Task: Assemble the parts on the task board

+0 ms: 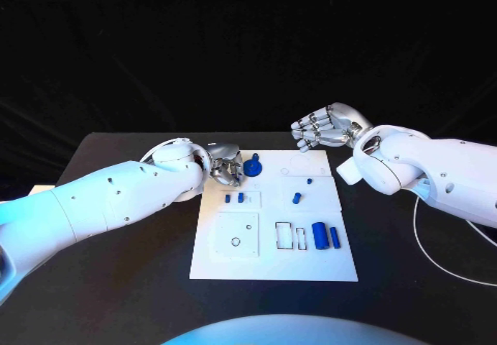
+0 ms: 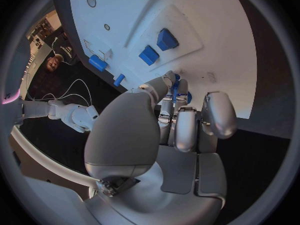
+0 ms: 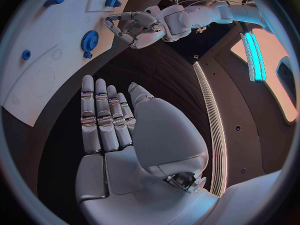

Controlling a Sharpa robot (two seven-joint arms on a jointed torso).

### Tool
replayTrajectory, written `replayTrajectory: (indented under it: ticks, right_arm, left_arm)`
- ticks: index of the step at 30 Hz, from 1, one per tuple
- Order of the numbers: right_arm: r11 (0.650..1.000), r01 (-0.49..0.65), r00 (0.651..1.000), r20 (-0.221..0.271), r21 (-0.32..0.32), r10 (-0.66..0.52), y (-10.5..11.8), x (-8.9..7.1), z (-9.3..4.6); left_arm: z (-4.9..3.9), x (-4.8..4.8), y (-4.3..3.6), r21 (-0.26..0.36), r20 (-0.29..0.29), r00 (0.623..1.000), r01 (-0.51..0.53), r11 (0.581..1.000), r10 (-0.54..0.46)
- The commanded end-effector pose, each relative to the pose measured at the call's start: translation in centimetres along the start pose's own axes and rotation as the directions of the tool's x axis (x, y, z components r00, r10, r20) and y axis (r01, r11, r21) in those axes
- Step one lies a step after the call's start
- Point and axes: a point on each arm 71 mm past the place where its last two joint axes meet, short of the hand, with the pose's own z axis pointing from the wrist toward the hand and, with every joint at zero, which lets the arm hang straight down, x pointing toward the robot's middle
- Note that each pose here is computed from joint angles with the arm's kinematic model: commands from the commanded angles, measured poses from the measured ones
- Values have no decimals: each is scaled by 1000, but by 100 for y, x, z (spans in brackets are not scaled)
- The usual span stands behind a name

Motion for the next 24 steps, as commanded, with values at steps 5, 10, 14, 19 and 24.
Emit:
replayTrajectory:
  ticks: [5,10,14,19,24]
  right_arm:
    - [1000,-1,1000,-11,-12,1,11,13,0]
    - [1000,-1,1000,-11,-11,1,9,12,1]
    - [1000,-1,1000,-12,-11,1,9,13,2]
    - [1000,-2,1000,-12,-11,2,9,13,4]
    - [1000,-2,1000,-12,-11,2,9,14,6]
  left_arm:
    - [0,80,-19,1,-53,999,-2,1000,2]
    - [-5,83,-26,4,-54,999,-1,1000,1]
    - [-7,83,-22,3,-55,998,1,1000,0]
    - [-9,82,-17,1,-53,999,5,1000,-4]
    - [-8,74,-12,-3,-42,999,9,1000,-9]
